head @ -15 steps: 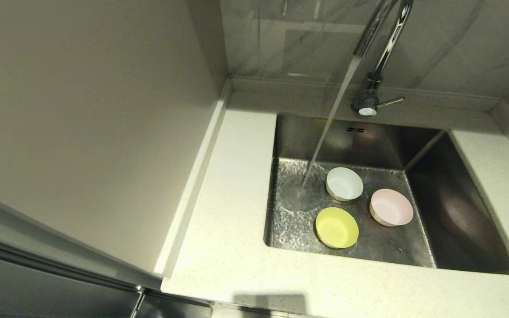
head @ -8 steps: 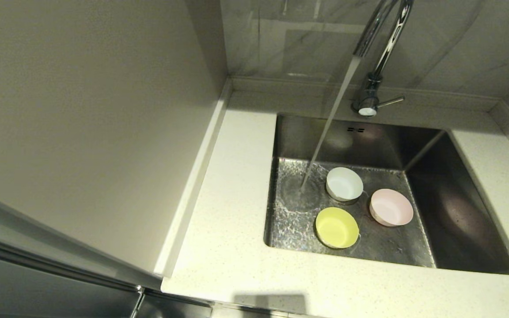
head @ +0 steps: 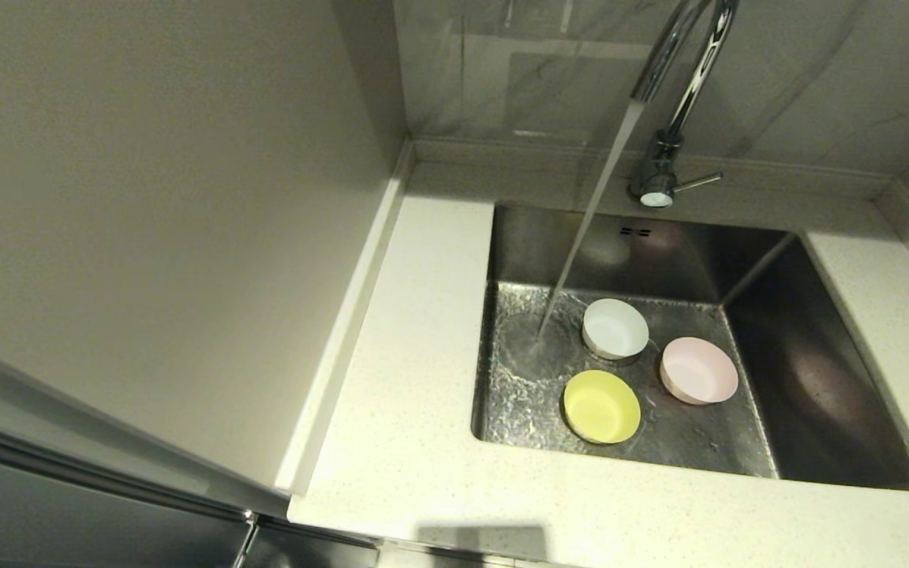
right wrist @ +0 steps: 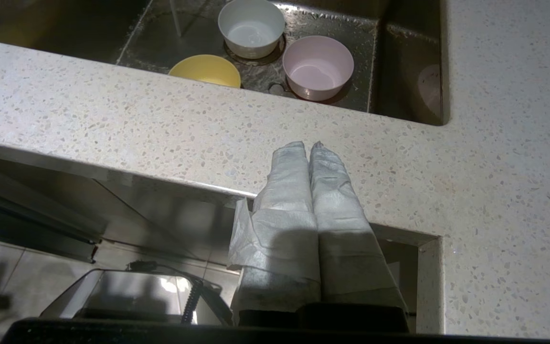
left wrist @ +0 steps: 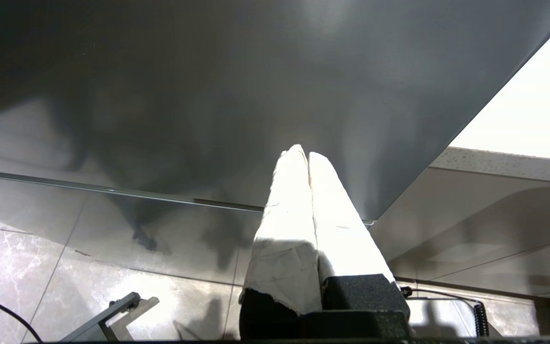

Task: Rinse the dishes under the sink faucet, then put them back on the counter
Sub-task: Wait for the water to rinse the bowl

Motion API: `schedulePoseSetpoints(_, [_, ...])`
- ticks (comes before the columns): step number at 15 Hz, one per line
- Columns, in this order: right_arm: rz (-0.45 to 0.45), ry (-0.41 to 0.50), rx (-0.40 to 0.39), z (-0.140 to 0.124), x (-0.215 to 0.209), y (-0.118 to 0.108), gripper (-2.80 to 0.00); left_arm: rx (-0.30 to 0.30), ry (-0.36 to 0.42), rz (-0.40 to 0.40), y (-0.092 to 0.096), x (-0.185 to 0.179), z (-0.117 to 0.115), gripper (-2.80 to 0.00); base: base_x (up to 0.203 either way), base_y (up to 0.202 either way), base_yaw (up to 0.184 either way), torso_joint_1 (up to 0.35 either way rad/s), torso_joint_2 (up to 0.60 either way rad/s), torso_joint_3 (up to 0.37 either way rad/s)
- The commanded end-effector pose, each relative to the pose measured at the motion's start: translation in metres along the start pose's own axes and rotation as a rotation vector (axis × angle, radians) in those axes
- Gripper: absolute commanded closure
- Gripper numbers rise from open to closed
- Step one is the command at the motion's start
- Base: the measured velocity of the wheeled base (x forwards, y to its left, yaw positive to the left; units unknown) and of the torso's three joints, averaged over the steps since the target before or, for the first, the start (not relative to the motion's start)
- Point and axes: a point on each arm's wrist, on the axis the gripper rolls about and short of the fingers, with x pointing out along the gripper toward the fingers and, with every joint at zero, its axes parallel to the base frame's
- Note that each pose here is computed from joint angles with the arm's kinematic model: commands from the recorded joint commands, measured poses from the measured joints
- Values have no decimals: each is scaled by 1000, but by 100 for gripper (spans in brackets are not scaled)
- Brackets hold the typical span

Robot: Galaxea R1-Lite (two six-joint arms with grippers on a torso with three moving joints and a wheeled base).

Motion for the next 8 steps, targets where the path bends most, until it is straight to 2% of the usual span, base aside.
schedulePoseSetpoints(1, [0,1,0,0,0,0,0,-1,-2,0,0,0,0,0,0,0,0,0,0,0])
schedulePoseSetpoints(8, [2,1,0,0,0,0,0,-1,-2,0,0,0,0,0,0,0,0,0,0,0])
